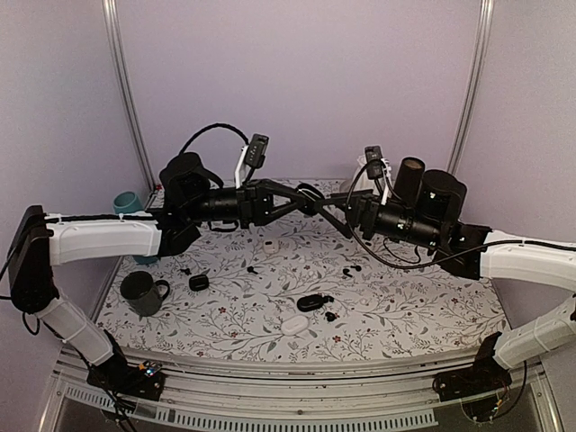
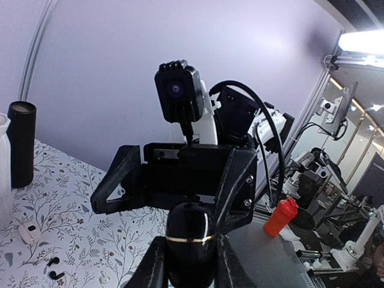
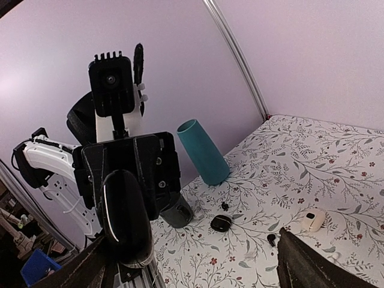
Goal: Insert the wireless bluetooth earbuds into the charging case
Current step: Open the charging case, then pass from the left arm to the right
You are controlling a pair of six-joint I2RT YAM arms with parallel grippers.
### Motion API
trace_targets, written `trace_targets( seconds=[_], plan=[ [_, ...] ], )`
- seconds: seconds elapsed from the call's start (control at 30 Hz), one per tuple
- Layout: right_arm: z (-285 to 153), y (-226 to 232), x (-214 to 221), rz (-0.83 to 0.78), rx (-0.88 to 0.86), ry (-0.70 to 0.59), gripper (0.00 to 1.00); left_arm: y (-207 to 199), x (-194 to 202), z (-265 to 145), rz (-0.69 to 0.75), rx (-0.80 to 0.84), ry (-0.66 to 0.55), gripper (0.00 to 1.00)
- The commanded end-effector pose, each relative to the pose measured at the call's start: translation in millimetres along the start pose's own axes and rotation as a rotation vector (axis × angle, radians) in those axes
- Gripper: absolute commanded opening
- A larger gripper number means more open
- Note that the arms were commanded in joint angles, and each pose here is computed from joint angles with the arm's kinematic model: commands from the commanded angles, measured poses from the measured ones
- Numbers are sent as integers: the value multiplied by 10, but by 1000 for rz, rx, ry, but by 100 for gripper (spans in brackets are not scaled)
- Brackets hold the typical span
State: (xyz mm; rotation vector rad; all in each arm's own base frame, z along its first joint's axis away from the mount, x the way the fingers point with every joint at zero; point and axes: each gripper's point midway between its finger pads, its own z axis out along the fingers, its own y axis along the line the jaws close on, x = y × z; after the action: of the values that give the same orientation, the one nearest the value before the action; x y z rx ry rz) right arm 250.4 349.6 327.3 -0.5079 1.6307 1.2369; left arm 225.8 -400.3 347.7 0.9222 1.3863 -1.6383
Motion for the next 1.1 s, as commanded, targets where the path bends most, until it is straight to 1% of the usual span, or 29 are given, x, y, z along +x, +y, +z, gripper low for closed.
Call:
trace_targets(
  seconds=[0.0,0.2,0.6,0.7,0.87,0.97,1.07],
  plan=[
    [-57,-218,-198,45,71,-57,93,-309,13,34,63,108,26,0],
    [-71,-216,-231,45,70,-60,93,-316,48,47,61,117,38,0],
    [-105,-351,-212,57,105,-50,93,-374,65,67,72,148,49,0],
    [-90,-317,-201,49,86,-38,93,-348,70,71,67,134,47,0],
    [-50,-150,-173,26,-8,1,91,-216,73,89,45,69,38,0],
    [-21,-66,-137,19,-59,28,86,-168,73,93,38,52,34,0],
    [15,-6,-102,20,-102,55,73,-145,68,102,35,44,30,0]
  ],
)
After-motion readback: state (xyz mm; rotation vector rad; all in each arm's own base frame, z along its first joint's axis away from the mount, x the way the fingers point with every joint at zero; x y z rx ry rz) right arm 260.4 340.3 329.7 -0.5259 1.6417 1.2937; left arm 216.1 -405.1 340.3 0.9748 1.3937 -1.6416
